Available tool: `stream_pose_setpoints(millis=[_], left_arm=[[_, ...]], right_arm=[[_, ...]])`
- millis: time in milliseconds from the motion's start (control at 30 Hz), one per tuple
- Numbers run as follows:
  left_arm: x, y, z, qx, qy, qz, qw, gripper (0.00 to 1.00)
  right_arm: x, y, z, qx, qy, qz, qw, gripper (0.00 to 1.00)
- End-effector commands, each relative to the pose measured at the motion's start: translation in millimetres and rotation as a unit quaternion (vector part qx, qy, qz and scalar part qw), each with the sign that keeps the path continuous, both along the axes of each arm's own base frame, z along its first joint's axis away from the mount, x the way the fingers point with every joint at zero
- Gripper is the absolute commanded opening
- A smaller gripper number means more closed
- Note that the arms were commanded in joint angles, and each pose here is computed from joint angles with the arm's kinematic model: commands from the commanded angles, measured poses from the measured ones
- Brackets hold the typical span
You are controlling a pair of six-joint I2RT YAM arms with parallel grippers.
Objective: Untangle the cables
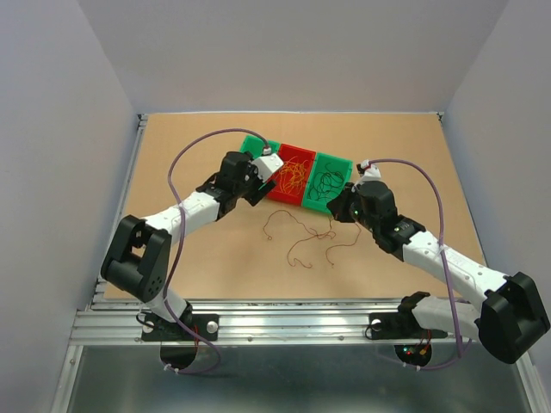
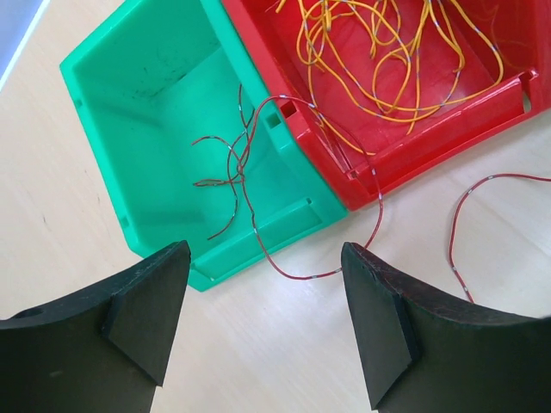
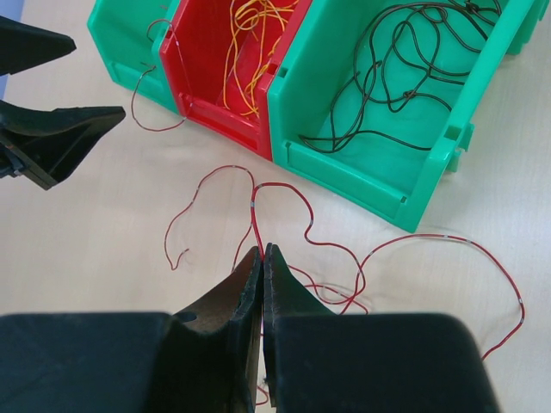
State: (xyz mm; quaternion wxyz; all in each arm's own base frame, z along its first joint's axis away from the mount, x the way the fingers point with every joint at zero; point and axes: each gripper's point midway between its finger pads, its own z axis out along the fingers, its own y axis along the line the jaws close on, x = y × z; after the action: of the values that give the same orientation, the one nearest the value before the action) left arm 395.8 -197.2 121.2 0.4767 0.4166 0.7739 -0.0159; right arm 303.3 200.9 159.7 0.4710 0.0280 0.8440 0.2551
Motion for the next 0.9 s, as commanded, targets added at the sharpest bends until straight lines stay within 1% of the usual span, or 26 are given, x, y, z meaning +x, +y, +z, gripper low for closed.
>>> stream_pose_setpoints(millis=[0, 267, 367, 467, 533, 667, 800, 833, 867], left_arm=[[1, -4, 1, 0.023, -0.008, -0.013, 1.000, 0.81], [-13, -18, -21, 0.062, 0.014, -0.047, 0.997, 0.79], [-14, -19, -26, 0.066, 0.019, -0.047, 0.997, 0.79], [-14, -21, -29, 0.065, 0.023, -0.051, 0.996, 0.77], [-14, -23, -33, 0.066, 0.028, -0.056, 0.996, 0.72], [-11, -22, -47, 0.082, 0.042, -0.051, 0.994, 0.60], [-7, -22, -51, 0.085, 0.043, -0.042, 0.995, 0.29], [-3, -18, -48, 0.089, 0.034, -0.028, 0.995, 0.13], [-2, -18, -42, 0.083, 0.026, -0.025, 0.996, 0.05]], right_arm=[[2, 4, 9, 0.012, -0.016, 0.007, 1.000, 0.06], [2, 5, 8, 0.012, -0.014, 0.009, 1.000, 0.06], [3, 6, 7, 0.012, -0.012, 0.011, 1.000, 0.06], [2, 6, 6, 0.013, -0.010, 0.012, 1.000, 0.06], [2, 6, 6, 0.012, -0.011, 0.013, 1.000, 0.06], [2, 6, 6, 0.012, -0.010, 0.012, 1.000, 0.06], [2, 8, 6, 0.013, -0.009, 0.015, 1.000, 0.06], [2, 8, 6, 0.013, -0.009, 0.015, 1.000, 0.06], [2, 8, 6, 0.013, -0.009, 0.015, 1.000, 0.06]])
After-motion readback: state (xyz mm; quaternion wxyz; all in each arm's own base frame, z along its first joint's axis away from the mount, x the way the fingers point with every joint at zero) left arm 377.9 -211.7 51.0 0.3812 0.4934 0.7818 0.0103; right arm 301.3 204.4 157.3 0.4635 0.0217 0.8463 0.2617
